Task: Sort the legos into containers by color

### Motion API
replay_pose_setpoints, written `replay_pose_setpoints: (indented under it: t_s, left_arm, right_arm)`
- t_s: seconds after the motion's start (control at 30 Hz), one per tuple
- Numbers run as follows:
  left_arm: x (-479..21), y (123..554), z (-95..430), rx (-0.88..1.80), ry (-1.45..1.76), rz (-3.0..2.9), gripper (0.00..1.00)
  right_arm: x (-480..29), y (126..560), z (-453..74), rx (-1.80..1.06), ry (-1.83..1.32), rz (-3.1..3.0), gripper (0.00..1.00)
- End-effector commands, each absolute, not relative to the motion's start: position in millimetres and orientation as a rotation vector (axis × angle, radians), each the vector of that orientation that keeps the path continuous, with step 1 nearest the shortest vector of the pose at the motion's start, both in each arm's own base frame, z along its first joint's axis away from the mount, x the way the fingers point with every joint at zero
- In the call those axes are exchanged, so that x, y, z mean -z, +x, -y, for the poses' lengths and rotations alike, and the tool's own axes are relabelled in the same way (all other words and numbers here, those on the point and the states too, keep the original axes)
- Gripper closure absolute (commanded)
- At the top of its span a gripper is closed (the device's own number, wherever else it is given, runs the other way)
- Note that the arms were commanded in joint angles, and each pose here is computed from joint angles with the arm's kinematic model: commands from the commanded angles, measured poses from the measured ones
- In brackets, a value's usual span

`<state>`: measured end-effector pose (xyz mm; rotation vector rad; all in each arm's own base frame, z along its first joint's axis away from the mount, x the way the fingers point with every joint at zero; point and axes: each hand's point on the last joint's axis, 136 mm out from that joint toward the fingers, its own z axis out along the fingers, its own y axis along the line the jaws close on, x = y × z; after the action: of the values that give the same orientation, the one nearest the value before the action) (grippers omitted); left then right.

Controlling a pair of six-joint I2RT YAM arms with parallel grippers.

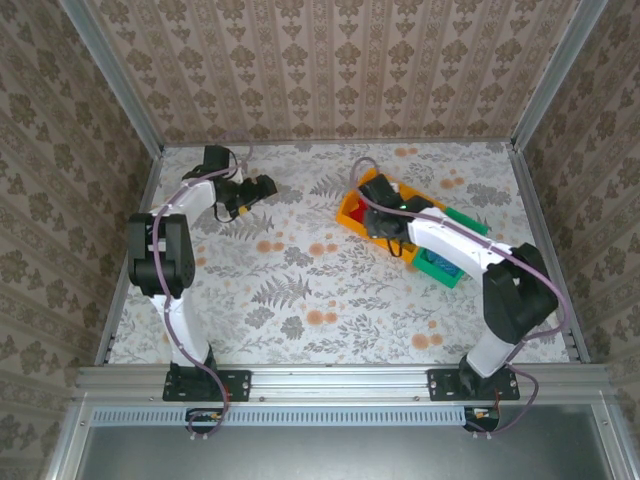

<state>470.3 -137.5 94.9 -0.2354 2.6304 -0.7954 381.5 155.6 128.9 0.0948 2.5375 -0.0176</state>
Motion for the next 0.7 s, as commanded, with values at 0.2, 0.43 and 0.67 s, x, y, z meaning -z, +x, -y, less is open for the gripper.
replay_pose_setpoints:
  t_s: [0.2,0.43,0.67]
  left_arm:
    - [-100,470,141,0.8,-0.192,-2.63,0.06]
    - [-102,469,141,0.791,-0.187,-2.629,0.06]
    - [-107,464,138,0.763,-0.176,-2.627,0.05]
  right_arm:
    - [-123,388,-111,0.034,0.384,-2.553,0.7]
    - [-125,393,-105,0.053,0.451,-2.536,0.33]
    - [-146,381,-78,0.146,0.477,-2.427,0.05]
